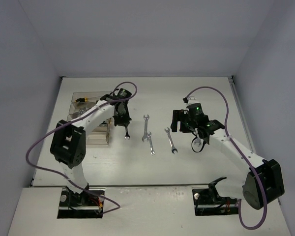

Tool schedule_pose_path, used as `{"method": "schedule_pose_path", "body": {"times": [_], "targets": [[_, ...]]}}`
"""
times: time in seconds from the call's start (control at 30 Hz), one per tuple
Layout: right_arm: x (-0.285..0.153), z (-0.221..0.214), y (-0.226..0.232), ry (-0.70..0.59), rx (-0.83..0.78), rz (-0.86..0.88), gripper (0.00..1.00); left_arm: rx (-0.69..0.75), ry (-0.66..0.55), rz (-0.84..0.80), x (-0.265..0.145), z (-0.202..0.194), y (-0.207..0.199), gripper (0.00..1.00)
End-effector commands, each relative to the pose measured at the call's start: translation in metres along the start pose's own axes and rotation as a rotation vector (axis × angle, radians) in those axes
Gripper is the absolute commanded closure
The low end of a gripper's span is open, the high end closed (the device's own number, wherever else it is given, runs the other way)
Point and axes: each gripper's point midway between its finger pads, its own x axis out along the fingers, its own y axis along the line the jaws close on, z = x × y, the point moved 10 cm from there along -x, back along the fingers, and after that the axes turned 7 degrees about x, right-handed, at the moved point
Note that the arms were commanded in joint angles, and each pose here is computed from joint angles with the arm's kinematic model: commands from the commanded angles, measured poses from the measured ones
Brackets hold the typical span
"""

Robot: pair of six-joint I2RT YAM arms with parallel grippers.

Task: Sort the tools into containers

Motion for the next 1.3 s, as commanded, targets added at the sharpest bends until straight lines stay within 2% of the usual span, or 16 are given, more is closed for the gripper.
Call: {"method": "schedule_pose_path", "body": {"times": [0.0,0.23,0.3,0.57,0.77,0.97,1.13,1.17,1.27], "targets": [[-0.009,0.011,0.003,-0.066,-0.015,0.04,0.24,-0.144,-0.154,-0.083,-0.054,0.007,-0.002,1.0],[-0.013,0.013,0.005,-0.074,-0.021,0.063,0.24,-0.445,-0.282,-0.019,-0.085,0.0,0.049,1.0],[-0.014,0.014,0.004,-0.077,-0.024,0.064,0.24,-0.575,-0.299,0.008,-0.084,0.001,0.076,1.0],[-0.018,0.012,0.003,-0.085,-0.024,0.073,0.24,-0.92,-0.347,0.057,-0.077,0.001,0.136,1.0],[-0.021,0.011,0.001,-0.094,-0.022,0.071,0.24,-1.095,-0.342,0.089,-0.061,-0.004,0.164,1.0],[-0.021,0.011,-0.002,-0.098,-0.03,0.062,0.23,-1.171,-0.339,0.144,-0.051,-0.012,0.179,0.99],[-0.019,0.011,-0.003,-0.093,-0.033,0.059,0.23,-1.199,-0.323,0.137,-0.042,-0.014,0.182,0.79],[-0.019,0.011,-0.003,-0.092,-0.034,0.058,0.23,-1.199,-0.323,0.134,-0.042,-0.015,0.182,0.65],[-0.018,0.011,-0.003,-0.087,-0.036,0.057,0.23,-1.192,-0.337,0.132,-0.046,-0.017,0.182,0.41]]}}
